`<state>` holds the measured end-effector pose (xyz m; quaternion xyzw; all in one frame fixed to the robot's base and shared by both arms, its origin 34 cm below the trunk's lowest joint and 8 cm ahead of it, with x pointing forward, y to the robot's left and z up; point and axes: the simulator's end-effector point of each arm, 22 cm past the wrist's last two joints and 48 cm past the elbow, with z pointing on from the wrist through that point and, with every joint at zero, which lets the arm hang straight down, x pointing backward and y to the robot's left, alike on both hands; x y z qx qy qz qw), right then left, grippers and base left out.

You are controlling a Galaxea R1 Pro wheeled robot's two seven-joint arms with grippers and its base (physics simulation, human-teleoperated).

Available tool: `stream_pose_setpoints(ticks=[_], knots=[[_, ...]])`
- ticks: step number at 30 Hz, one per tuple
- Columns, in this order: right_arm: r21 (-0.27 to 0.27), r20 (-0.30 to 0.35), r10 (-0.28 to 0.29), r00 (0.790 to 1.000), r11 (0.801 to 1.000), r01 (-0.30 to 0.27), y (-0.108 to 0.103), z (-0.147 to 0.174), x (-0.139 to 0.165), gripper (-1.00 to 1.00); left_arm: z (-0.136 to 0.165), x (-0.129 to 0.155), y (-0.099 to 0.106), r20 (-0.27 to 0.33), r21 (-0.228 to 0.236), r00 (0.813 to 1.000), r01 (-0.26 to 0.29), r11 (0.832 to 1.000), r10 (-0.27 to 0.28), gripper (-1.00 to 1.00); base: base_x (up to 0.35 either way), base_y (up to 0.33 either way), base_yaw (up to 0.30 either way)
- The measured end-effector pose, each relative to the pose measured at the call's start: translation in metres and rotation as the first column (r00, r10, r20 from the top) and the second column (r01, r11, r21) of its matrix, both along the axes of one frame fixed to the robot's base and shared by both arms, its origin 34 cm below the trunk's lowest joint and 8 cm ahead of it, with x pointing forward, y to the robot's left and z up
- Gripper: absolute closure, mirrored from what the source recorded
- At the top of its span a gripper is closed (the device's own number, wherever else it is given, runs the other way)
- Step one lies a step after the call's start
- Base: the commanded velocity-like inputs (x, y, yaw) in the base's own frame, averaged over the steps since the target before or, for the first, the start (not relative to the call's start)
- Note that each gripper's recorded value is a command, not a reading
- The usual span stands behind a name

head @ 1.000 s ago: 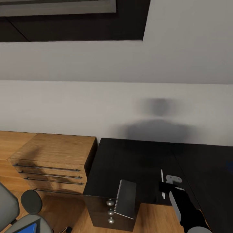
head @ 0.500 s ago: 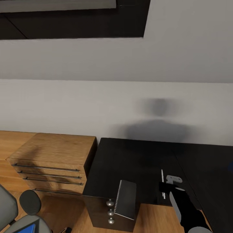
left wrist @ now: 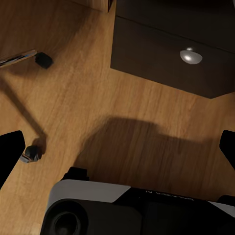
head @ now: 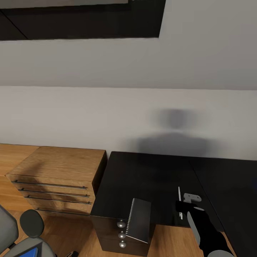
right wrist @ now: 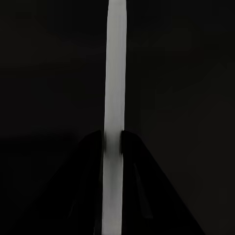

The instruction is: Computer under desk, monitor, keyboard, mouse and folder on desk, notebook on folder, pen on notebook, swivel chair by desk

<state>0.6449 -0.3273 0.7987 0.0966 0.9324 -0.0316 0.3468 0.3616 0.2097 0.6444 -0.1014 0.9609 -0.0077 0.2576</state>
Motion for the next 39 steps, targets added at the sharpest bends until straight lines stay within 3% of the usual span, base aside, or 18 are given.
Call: stream_pose_setpoints(ticks=[39], knots=[[-0.001,0.003,0.000,1.000,1.000,0.000,0.000,-0.040,0.011,1.00,-0.040,0.011,0.000,0.002,-0.001,1.000,0.001,1.000,-0.001,-1.00,0.000,0.000,0.000]])
